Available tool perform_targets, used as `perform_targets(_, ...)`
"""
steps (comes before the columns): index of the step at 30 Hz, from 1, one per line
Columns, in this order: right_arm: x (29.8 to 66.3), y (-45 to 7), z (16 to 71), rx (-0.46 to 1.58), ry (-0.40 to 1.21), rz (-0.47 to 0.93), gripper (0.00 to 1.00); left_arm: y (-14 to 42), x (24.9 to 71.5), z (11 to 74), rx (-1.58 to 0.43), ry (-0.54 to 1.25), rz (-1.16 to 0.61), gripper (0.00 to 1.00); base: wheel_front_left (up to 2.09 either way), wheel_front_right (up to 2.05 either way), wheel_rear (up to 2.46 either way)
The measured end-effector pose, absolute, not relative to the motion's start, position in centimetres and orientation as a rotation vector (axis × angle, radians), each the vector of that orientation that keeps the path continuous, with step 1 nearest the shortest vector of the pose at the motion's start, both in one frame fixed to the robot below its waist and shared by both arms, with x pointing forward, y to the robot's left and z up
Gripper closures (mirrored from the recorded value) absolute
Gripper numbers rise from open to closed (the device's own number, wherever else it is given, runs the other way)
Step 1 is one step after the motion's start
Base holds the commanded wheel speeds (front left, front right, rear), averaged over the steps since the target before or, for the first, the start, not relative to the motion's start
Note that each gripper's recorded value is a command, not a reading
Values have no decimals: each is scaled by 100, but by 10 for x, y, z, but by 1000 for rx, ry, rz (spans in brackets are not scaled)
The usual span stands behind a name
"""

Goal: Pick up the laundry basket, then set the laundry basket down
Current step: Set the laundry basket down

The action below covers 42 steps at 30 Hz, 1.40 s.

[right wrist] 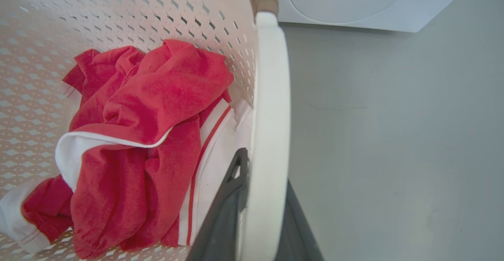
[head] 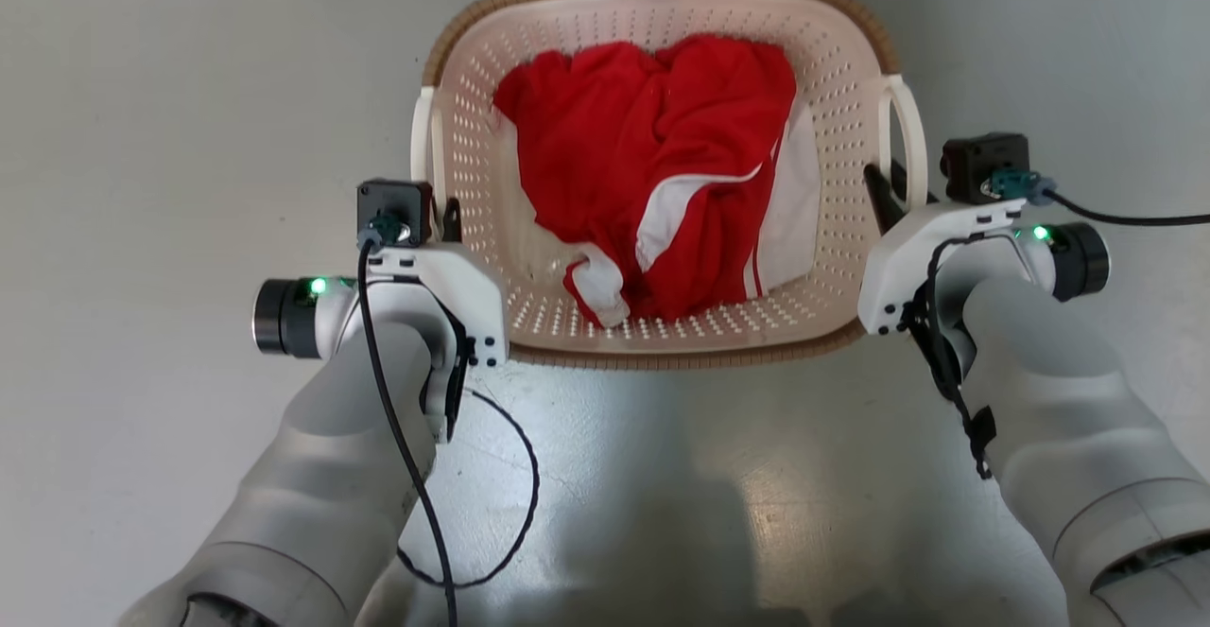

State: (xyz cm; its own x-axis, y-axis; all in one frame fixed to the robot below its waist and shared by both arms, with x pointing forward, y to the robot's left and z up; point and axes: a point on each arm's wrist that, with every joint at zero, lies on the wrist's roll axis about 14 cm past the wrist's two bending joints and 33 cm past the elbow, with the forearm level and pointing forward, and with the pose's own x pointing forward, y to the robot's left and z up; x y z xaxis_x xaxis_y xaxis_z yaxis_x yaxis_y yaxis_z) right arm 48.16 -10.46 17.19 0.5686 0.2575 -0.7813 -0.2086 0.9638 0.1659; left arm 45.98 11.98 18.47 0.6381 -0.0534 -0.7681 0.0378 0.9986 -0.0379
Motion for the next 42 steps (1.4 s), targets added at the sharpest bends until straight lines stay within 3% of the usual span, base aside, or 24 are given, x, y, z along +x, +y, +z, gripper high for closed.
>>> perform_targets(36, 482, -99, 135, 53, 961, 289, 100, 128, 463, 154, 22, 906, -50, 100, 0, 0, 0)
perform_targets(39, 482, -99, 135, 52, 964, 290, 82, 128, 463, 154, 21, 907, -49, 100, 0, 0, 0)
perform_targets(41, 481, -100, 135, 47, 968, 293, 66, 130, 465, 155, 30, 900, -52, 69, 0, 0, 0)
perform_targets(42, 481, -100, 135, 42, 966, 297, 58, 131, 465, 156, 35, 899, -51, 62, 0, 0, 0)
